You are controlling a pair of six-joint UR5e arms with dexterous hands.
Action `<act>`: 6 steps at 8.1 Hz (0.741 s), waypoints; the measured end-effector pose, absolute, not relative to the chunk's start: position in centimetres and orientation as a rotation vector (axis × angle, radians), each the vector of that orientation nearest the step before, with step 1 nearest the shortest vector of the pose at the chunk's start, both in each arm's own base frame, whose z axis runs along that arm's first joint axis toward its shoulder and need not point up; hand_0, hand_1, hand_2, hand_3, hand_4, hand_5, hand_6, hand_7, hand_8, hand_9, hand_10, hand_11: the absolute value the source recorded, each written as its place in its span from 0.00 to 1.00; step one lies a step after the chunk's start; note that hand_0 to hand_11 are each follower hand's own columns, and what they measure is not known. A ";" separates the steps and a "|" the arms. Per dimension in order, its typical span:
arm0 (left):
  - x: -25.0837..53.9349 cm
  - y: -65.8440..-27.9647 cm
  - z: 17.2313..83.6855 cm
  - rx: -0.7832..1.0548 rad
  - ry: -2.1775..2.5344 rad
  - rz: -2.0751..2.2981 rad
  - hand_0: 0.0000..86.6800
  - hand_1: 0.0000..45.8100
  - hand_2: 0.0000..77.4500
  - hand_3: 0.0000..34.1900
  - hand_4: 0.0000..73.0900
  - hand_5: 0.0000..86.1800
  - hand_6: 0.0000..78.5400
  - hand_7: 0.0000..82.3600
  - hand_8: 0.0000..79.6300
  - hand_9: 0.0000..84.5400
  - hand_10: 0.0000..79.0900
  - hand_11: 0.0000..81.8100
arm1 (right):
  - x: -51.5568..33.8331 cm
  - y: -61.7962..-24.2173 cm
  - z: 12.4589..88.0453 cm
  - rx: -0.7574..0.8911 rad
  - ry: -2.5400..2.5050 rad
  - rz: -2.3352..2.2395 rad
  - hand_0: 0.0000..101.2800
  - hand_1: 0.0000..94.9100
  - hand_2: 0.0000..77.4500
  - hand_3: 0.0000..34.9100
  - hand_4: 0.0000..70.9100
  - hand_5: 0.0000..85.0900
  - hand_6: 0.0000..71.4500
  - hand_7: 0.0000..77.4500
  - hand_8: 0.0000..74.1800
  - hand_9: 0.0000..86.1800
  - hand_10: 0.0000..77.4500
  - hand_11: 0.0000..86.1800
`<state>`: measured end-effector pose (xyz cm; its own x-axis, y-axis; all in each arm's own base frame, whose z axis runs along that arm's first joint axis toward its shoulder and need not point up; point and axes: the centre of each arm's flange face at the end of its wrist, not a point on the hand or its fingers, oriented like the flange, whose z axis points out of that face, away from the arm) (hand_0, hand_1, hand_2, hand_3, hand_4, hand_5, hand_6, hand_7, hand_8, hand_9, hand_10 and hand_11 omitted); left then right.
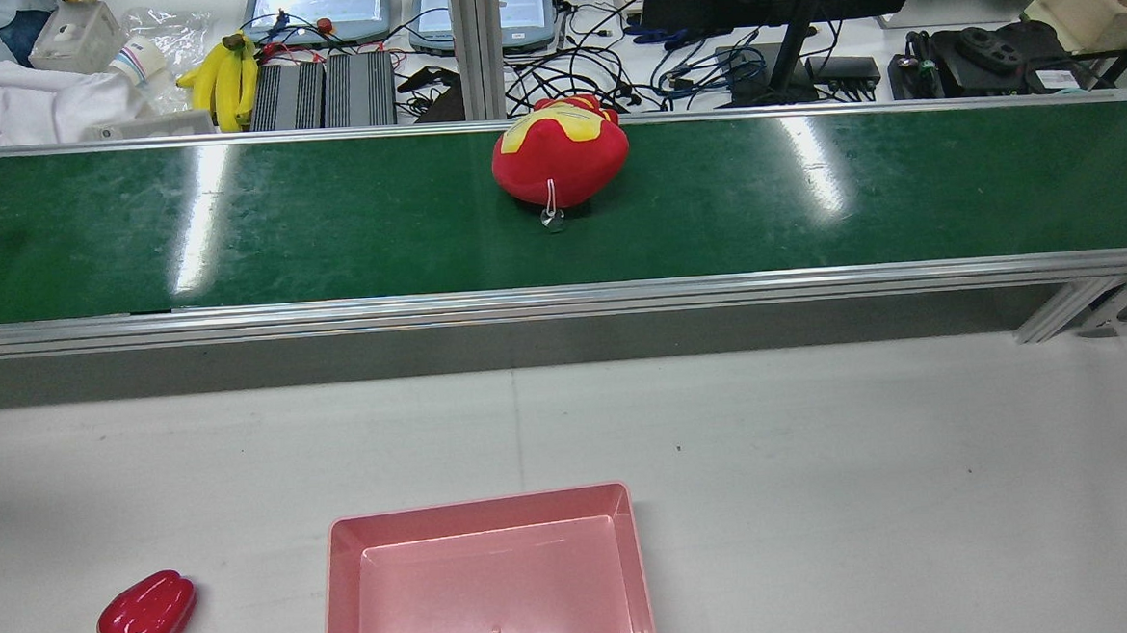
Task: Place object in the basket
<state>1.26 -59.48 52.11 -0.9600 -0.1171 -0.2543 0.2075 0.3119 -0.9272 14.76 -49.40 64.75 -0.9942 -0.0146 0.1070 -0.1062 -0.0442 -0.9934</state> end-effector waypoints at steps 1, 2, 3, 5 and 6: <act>1.2 -59.5 52.1 0.083 2.307 -1.694 0.64 0.23 0.01 0.69 0.01 0.32 0.04 0.11 0.16 0.16 0.05 0.09 | 14.8 -49.4 64.8 0.135 -2.127 2.221 0.00 0.00 0.01 0.00 0.00 0.00 0.00 0.01 0.00 0.00 0.00 0.00; 1.3 -59.5 52.1 0.083 2.306 -1.693 0.64 0.23 0.01 0.70 0.01 0.32 0.04 0.11 0.16 0.16 0.05 0.09 | 14.8 -49.4 64.8 0.135 -2.127 2.221 0.00 0.00 0.01 0.00 0.00 0.00 0.00 0.01 0.00 0.00 0.00 0.00; 1.4 -59.5 52.2 0.082 2.304 -1.692 0.64 0.23 0.01 0.70 0.01 0.32 0.04 0.11 0.16 0.16 0.05 0.09 | 14.8 -49.4 64.8 0.135 -2.127 2.221 0.00 0.00 0.01 0.00 0.00 0.00 0.00 0.01 0.00 0.00 0.00 0.00; 1.6 -59.5 52.2 0.079 2.304 -1.688 0.64 0.25 0.01 0.67 0.01 0.32 0.01 0.11 0.13 0.14 0.06 0.11 | 14.8 -49.4 64.8 0.135 -2.127 2.222 0.00 0.00 0.01 0.00 0.00 0.00 0.00 0.01 0.00 0.00 0.00 0.00; 1.7 -59.5 52.3 0.079 2.305 -1.687 0.64 0.25 0.01 0.70 0.01 0.32 0.01 0.11 0.14 0.14 0.07 0.12 | 14.8 -49.4 64.8 0.135 -2.127 2.221 0.00 0.00 0.01 0.00 0.00 0.00 0.00 0.01 0.00 0.00 0.00 0.00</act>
